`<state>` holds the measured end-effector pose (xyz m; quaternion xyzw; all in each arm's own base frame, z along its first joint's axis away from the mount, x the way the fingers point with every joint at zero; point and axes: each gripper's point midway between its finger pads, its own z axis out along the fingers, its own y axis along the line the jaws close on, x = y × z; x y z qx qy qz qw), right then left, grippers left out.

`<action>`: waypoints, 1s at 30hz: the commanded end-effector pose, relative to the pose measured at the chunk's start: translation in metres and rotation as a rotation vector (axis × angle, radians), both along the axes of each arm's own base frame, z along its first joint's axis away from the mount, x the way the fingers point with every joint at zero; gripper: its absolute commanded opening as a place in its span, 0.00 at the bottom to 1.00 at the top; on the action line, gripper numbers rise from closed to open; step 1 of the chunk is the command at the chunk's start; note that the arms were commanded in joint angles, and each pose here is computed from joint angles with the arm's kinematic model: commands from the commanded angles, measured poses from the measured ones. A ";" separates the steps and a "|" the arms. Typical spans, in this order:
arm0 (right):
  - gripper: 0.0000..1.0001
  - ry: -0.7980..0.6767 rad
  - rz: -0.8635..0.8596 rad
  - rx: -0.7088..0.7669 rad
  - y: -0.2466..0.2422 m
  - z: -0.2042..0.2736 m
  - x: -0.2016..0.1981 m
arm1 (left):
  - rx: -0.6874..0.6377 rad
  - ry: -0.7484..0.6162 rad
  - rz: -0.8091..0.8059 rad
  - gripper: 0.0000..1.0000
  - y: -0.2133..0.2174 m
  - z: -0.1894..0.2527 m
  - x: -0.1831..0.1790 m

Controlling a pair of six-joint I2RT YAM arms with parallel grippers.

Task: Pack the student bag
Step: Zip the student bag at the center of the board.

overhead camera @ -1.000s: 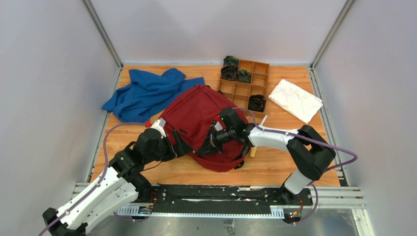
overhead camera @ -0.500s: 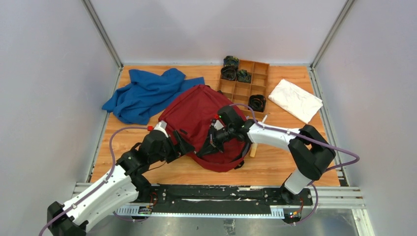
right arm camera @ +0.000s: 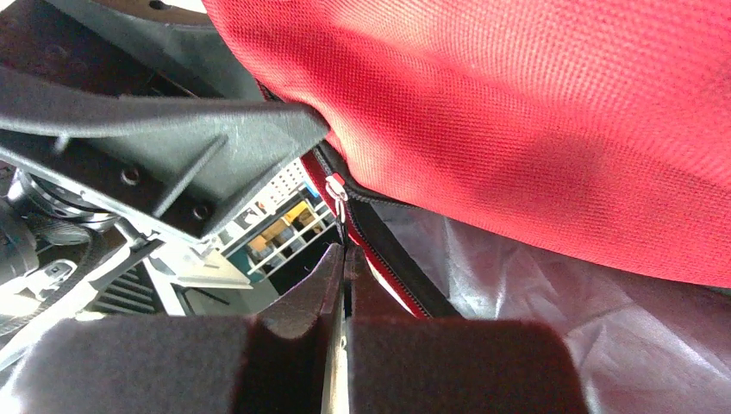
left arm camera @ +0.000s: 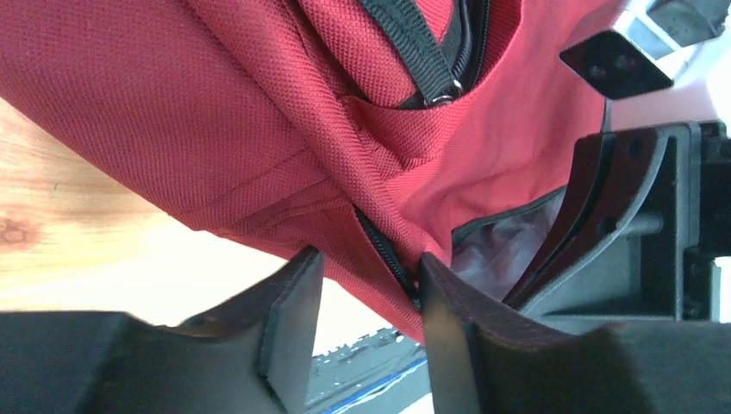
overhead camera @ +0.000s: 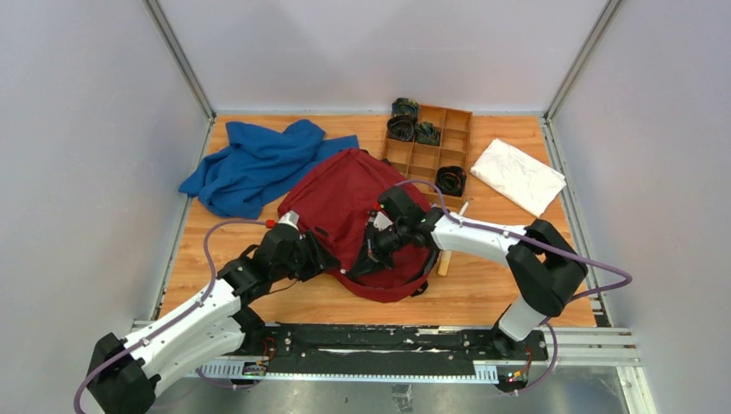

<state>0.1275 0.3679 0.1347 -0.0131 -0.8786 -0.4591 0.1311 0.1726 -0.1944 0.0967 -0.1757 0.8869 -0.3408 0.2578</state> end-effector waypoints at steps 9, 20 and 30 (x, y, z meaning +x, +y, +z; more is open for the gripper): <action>0.00 -0.153 0.096 -0.111 -0.027 0.003 -0.011 | 0.055 -0.033 0.069 0.00 0.017 0.004 0.015; 0.00 -0.227 0.108 -0.288 -0.113 -0.013 -0.019 | 0.125 -0.040 0.161 0.00 0.048 0.006 0.020; 0.00 -0.514 -0.071 -0.743 -0.229 -0.016 0.051 | 0.212 -0.066 0.211 0.00 0.071 0.021 0.033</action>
